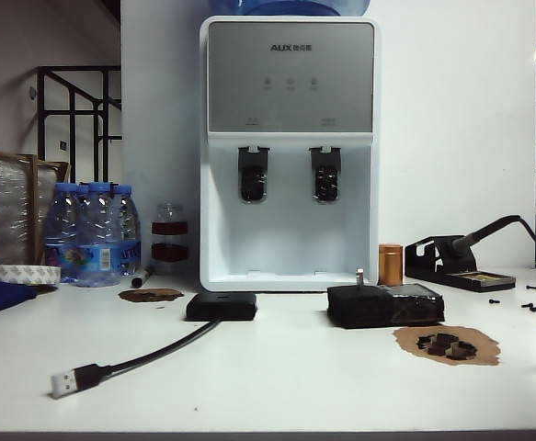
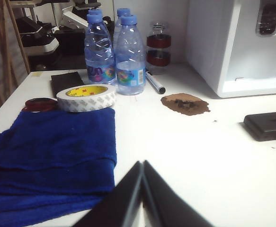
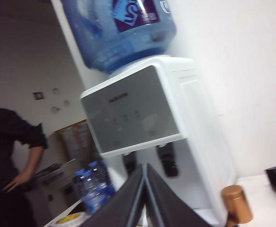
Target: Take the USB flash drive out of the black sponge and insert it into the slot on top of the black USB adpator box.
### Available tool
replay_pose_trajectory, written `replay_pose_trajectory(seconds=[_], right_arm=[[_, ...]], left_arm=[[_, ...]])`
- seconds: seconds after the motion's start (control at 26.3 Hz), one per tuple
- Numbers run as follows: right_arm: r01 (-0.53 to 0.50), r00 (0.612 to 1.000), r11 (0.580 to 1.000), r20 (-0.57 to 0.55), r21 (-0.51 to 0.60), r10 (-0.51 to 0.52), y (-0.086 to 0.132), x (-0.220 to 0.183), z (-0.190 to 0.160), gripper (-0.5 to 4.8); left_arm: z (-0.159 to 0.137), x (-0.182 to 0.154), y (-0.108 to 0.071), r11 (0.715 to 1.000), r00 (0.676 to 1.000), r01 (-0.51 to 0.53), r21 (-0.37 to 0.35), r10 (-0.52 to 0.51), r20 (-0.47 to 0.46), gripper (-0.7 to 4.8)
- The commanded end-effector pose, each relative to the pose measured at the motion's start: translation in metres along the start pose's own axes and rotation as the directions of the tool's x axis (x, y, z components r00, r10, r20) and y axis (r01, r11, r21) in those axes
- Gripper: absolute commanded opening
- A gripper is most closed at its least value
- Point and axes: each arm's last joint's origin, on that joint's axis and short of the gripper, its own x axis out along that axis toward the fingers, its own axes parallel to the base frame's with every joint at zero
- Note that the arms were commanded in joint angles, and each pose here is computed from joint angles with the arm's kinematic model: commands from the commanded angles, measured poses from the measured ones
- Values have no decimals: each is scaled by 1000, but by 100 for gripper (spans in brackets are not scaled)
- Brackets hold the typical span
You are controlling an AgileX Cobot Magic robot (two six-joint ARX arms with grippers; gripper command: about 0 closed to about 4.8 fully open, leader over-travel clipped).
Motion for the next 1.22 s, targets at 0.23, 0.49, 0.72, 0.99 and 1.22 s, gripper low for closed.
replay_pose_trajectory(seconds=[0.23, 0.49, 0.72, 0.99, 1.22], right_arm=[[-25, 995, 995, 93, -92, 34, 36, 3, 69, -2], [-230, 972, 938, -102, -260, 211, 67, 27, 134, 0], [-598, 778, 792, -324, -122, 538, 71, 57, 152, 4], [-415, 892, 900, -256, -132, 373, 64, 75, 146, 37], [-270, 953, 955, -174, -127, 246, 95, 95, 133, 38]], left_arm=[[-2, 0, 0, 1000, 1000, -2, 1, 2, -14, -4], [-2, 0, 0, 1000, 1000, -2, 1, 2, -14, -4], [-1, 0, 0, 1000, 1000, -3, 6, 3, -11, -4], [22, -4, -2, 984, 988, 43, 174, -67, 136, -4], [92, -35, -11, 920, 878, 229, 318, -337, 340, -4]])
